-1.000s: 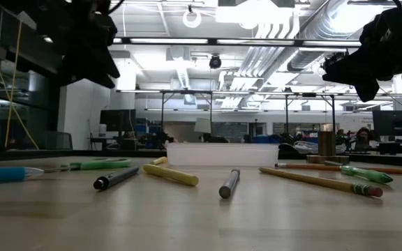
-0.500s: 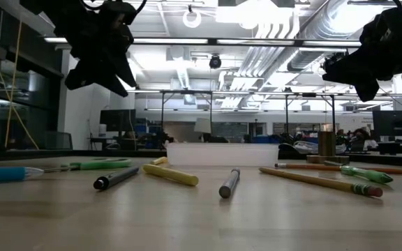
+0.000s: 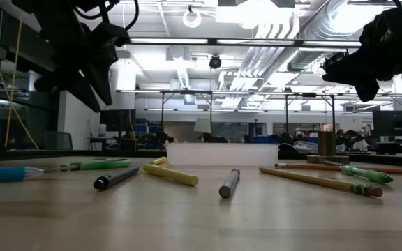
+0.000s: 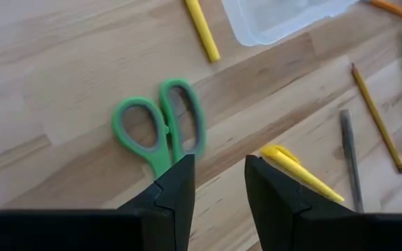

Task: Pick & place school supplies into a supply box
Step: Put the green scissors into the orange supply box

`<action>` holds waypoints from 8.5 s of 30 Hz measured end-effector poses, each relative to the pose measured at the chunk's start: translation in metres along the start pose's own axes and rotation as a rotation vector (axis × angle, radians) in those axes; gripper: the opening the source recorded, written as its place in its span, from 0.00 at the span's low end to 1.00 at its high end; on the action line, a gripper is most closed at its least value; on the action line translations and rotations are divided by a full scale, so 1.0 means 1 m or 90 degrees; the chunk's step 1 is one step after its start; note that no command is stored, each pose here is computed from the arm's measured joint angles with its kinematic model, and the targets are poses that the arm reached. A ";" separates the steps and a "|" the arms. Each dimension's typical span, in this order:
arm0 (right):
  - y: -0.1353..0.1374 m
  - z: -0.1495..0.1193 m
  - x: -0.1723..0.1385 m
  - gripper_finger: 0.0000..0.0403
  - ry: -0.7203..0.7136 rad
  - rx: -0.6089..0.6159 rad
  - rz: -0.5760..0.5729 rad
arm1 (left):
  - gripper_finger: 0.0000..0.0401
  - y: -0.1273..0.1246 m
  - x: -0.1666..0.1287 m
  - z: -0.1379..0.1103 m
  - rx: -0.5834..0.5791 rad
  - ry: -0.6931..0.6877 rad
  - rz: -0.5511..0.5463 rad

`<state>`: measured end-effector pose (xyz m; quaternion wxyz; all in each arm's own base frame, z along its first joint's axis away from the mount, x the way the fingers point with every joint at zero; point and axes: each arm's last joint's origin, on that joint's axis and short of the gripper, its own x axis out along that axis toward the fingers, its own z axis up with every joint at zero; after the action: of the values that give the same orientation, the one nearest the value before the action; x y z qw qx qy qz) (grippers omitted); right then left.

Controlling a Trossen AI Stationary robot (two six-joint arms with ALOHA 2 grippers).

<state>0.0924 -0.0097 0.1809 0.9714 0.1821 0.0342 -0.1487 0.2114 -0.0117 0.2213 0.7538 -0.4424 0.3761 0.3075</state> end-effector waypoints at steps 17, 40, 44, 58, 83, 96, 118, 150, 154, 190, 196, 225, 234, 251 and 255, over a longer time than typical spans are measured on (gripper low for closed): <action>0.000 0.000 0.001 0.18 0.001 0.000 0.000 | 0.39 -0.025 0.048 0.007 0.034 0.043 0.140; 0.001 0.001 0.001 0.18 -0.005 0.001 0.002 | 0.39 -0.029 0.067 0.015 0.084 0.112 0.144; 0.001 0.001 0.001 0.18 -0.005 0.001 0.002 | 0.39 -0.028 0.067 0.016 0.087 0.095 0.153; 0.001 0.001 0.001 0.18 -0.005 0.001 0.002 | 0.39 -0.020 0.064 0.014 0.043 0.092 0.215; 0.001 0.001 0.001 0.18 -0.005 0.001 0.002 | 0.39 -0.025 0.066 0.017 0.018 0.060 0.187; 0.001 0.001 0.001 0.18 -0.005 0.001 0.002 | 0.39 -0.023 0.079 0.012 0.007 0.094 0.206; 0.001 0.001 0.001 0.18 -0.005 0.001 0.002 | 0.39 -0.018 0.103 0.006 0.019 0.119 0.253; 0.001 0.001 0.001 0.18 -0.005 0.001 0.002 | 0.23 -0.013 0.114 0.005 0.049 0.080 0.300; 0.001 0.001 0.001 0.18 -0.005 0.001 0.002 | 0.22 -0.013 0.114 0.005 0.051 0.077 0.305; 0.001 0.001 0.001 0.18 -0.005 0.001 0.002 | 0.22 -0.013 0.090 0.011 0.072 0.088 0.373; 0.001 0.001 0.001 0.18 -0.005 0.001 0.002 | 0.22 -0.014 0.090 0.011 0.071 0.088 0.368; 0.001 0.002 0.001 0.18 -0.007 0.002 0.003 | 0.22 -0.043 -0.010 0.043 0.121 -0.146 0.050; 0.001 0.000 0.003 0.18 0.004 -0.001 -0.001 | 0.22 -0.060 -0.033 0.052 0.174 -0.201 -0.116; 0.001 0.000 0.003 0.18 0.006 -0.002 -0.002 | 0.22 -0.098 -0.057 0.064 0.325 -0.298 -0.444; 0.001 0.000 0.003 0.18 0.006 -0.002 -0.002 | 0.22 -0.102 -0.062 0.065 0.358 -0.333 -0.494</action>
<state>0.0958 -0.0097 0.1808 0.9712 0.1815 0.0391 -0.1493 0.2791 -0.0043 0.3386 0.9696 -0.2390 0.0529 -0.0056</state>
